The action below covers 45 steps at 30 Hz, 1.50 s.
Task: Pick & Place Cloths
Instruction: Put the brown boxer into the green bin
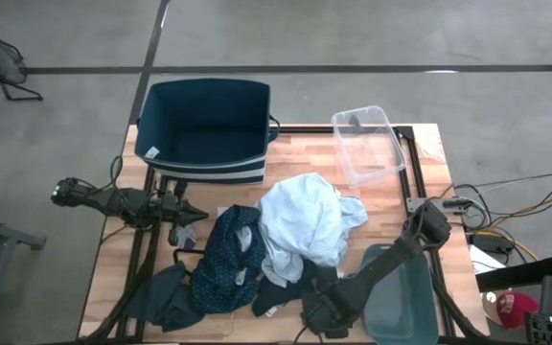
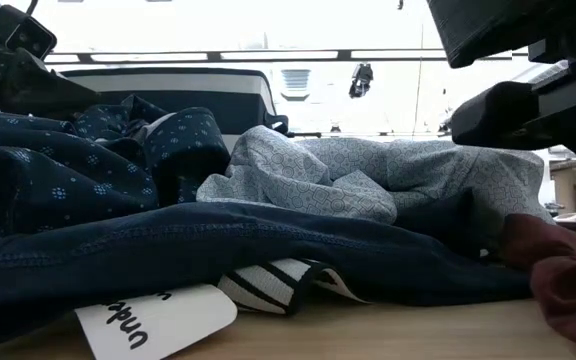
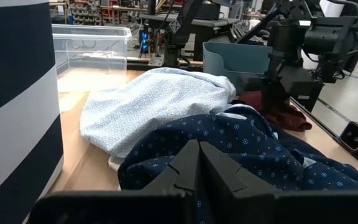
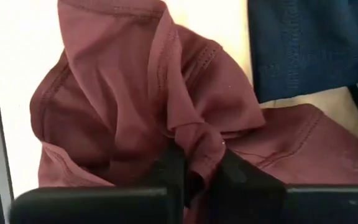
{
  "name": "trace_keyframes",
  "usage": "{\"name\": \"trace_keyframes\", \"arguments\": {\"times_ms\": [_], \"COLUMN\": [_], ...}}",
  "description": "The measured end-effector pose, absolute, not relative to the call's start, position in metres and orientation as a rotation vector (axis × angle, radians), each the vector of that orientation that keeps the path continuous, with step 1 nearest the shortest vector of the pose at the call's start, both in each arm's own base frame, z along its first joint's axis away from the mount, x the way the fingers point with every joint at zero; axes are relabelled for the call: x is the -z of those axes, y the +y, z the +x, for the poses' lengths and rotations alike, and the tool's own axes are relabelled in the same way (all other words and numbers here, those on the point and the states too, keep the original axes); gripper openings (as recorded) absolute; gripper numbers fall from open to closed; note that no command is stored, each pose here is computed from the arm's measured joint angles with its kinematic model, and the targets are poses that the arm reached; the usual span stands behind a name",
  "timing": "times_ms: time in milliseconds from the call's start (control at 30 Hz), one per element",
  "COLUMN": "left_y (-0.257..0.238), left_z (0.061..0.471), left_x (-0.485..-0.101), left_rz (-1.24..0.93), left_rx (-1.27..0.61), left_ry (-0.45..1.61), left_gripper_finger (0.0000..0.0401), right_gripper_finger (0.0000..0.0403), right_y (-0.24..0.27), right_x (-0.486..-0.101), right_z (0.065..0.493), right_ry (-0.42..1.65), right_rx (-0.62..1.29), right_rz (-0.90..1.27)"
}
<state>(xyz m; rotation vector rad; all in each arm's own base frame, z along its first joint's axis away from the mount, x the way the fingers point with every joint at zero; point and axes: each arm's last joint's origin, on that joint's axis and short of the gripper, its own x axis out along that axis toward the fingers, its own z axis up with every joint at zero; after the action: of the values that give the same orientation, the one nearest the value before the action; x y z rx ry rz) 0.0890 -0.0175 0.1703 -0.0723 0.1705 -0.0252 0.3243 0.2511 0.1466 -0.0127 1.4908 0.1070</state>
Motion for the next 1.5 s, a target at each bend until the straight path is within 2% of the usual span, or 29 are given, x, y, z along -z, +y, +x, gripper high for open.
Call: {"name": "trace_keyframes", "arguments": {"times_ms": [167, 500, 767, 967, 1200, 1500], "left_y": [-0.018, -0.018, -0.018, -0.018, -0.018, -0.018], "left_z": [0.089, 0.089, 0.089, 0.089, 0.089, 0.089], "left_x": [-0.170, -0.170, -0.170, -0.170, -0.170, -0.170], "left_rz": [-0.072, -0.072, -0.072, -0.072, -0.072, -0.072], "left_rx": [0.025, 0.025, 0.024, 0.025, 0.025, 0.025], "left_ry": [0.170, 0.172, 0.172, 0.172, 0.172, 0.172], "left_gripper_finger": [0.0019, 0.0019, 0.0019, 0.0019, 0.0019, 0.0019], "right_gripper_finger": [0.0033, 0.0031, 0.0033, 0.0033, 0.0034, 0.0034], "right_y": [0.247, 0.232, 0.226, 0.222, 0.216, 0.223], "right_x": [-0.162, -0.236, -0.298, -0.332, -0.346, -0.328], "right_z": [0.322, 0.300, 0.262, 0.224, 0.182, 0.156], "right_ry": [1.462, 1.360, 1.191, 1.158, 1.197, 1.275], "right_rx": [-0.053, 0.160, 0.126, 0.110, 0.234, 0.423], "right_rz": [-0.073, -0.160, -0.120, -0.017, 0.088, 0.245]}}
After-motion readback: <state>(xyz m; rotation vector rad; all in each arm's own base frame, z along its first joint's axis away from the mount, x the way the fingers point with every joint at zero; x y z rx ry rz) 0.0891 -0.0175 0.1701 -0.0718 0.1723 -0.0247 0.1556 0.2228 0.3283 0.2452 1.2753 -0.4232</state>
